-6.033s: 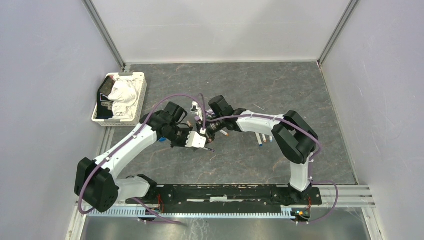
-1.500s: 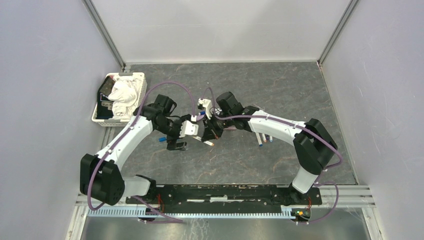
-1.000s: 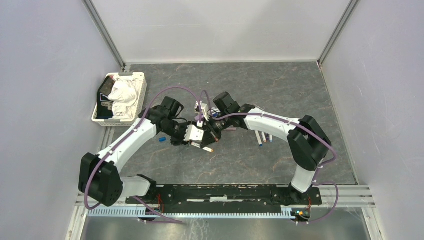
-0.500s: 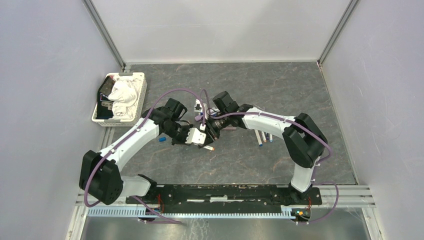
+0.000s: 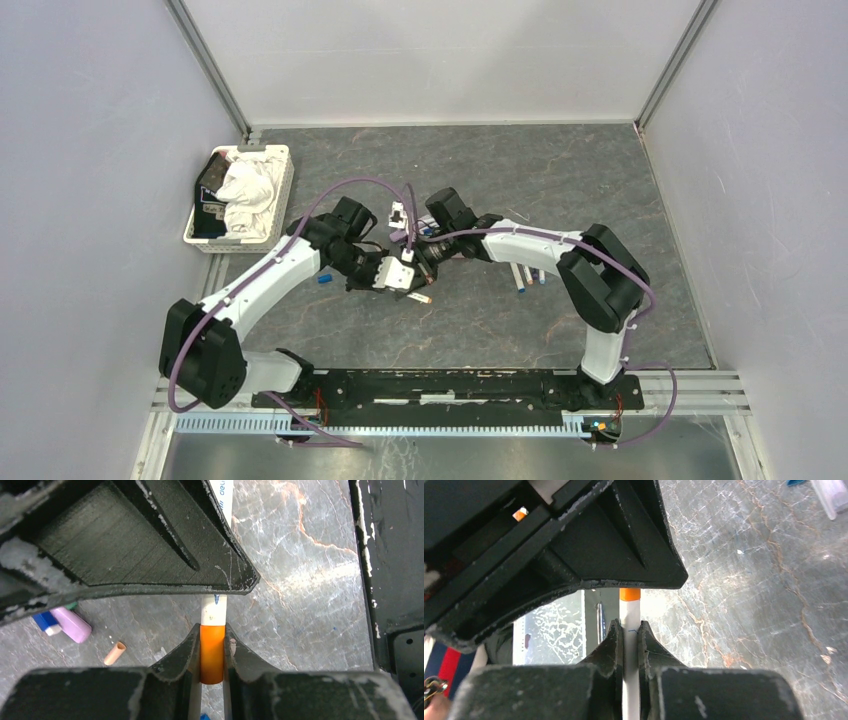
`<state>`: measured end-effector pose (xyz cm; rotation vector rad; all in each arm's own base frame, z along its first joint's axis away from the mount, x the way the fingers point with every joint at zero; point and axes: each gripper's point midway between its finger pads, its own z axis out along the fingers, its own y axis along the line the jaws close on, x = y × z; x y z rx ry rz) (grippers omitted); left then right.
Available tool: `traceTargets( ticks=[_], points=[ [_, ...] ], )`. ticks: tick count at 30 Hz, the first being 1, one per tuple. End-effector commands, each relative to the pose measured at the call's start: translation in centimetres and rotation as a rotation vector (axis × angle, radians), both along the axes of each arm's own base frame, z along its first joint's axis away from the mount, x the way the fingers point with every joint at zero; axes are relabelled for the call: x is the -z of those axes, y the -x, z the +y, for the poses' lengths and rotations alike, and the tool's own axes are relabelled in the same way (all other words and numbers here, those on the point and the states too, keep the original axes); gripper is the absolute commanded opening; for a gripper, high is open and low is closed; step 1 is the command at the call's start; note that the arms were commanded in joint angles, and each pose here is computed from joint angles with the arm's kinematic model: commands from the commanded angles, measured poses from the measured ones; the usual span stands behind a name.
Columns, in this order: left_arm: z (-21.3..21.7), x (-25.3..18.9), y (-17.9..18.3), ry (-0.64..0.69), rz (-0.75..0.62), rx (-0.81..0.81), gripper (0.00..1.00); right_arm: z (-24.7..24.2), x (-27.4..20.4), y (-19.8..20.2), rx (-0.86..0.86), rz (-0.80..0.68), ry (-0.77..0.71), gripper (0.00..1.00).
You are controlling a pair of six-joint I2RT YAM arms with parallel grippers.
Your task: Open the pen caps
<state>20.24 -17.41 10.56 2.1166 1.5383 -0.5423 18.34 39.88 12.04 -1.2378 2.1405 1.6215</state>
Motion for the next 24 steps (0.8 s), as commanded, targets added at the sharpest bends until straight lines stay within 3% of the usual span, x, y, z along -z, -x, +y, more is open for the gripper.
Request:
traceTargets(
  ticks=[1, 9, 14, 20, 24],
  points=[
    [1.9, 0.5, -1.9, -0.059, -0.05, -0.055, 0.02, -2.6, -0.3, 0.3, 0.02, -0.022, 0.005, 0.0],
    [7.4, -1.7, -6.8, -0.052, -0.066, -0.187, 0.02, -6.8, 2.7, 1.2, 0.068, -0.038, 0.149, 0.0],
    [7.9, -0.9, -7.5, -0.051, -0.085, -0.212, 0.02, -7.9, 2.1, -1.1, 0.174, -0.082, 0.164, 0.0],
    [8.6, 2.2, -10.8, -0.046, -0.076, -0.39, 0.02, -15.7, 2.1, -11.5, 0.725, -0.235, 0.368, 0.0],
    [9.7, 4.4, -12.7, -0.058, -0.033, -0.512, 0.03, -21.8, 2.3, -14.9, 0.981, -0.32, 0.512, 0.0]
  ],
)
